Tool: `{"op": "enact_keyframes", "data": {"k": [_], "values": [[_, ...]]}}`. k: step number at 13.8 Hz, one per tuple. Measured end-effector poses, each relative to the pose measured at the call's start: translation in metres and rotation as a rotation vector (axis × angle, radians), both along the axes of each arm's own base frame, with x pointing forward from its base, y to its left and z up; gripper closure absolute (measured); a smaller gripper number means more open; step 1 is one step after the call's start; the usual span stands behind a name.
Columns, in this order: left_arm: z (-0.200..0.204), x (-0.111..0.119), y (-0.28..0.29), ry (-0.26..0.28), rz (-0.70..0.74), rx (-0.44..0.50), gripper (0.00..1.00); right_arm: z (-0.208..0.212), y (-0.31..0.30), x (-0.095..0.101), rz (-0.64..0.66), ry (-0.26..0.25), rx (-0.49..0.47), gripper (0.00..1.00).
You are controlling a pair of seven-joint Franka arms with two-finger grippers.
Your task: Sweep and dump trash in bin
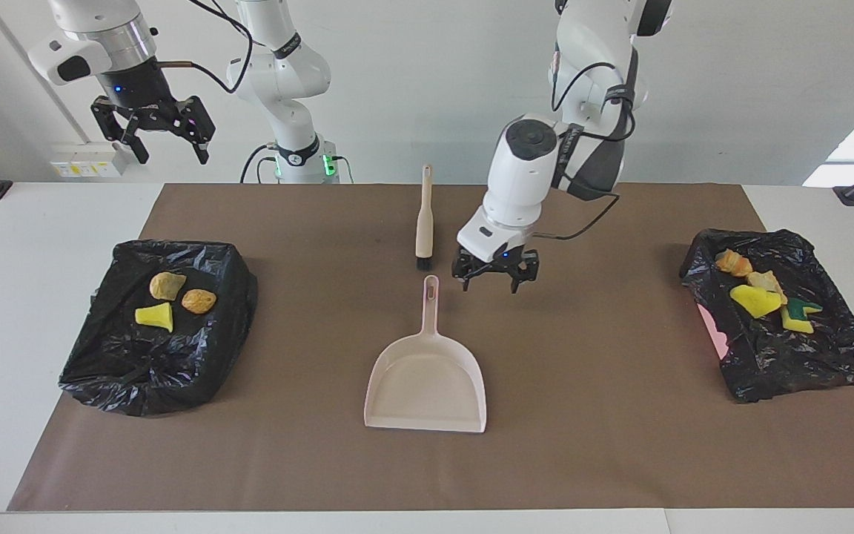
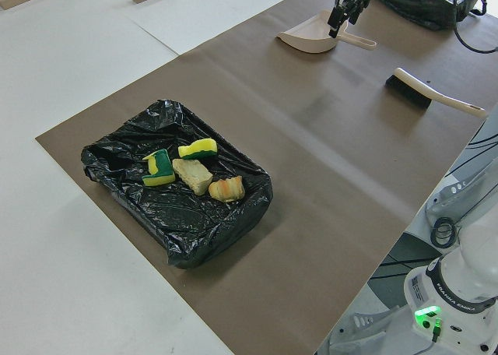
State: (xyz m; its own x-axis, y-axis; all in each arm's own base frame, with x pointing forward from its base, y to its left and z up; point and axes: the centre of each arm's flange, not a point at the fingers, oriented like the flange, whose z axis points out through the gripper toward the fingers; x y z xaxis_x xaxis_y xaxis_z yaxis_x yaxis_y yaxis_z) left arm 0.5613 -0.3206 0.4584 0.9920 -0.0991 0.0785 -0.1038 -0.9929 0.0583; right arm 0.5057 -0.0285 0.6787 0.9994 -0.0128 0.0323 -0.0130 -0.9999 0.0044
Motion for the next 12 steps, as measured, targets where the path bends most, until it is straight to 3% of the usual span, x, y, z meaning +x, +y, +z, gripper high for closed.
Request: {"op": "enact_keyframes", "data": {"k": [6,9,12], "values": [[0.083,0.027,0.203,-0.037,-0.132,0.026,0.00,-0.002,0.004,-0.004,-0.004,0.030,0.036,0.00],[0.116,0.022,0.280,-0.032,-0.179,0.041,0.00,-0.001,0.004,-0.005,-0.004,0.029,0.036,0.00],[0.168,0.010,0.314,-0.001,-0.168,0.041,0.00,-0.001,0.005,-0.005,-0.002,0.029,0.031,0.00]]}}
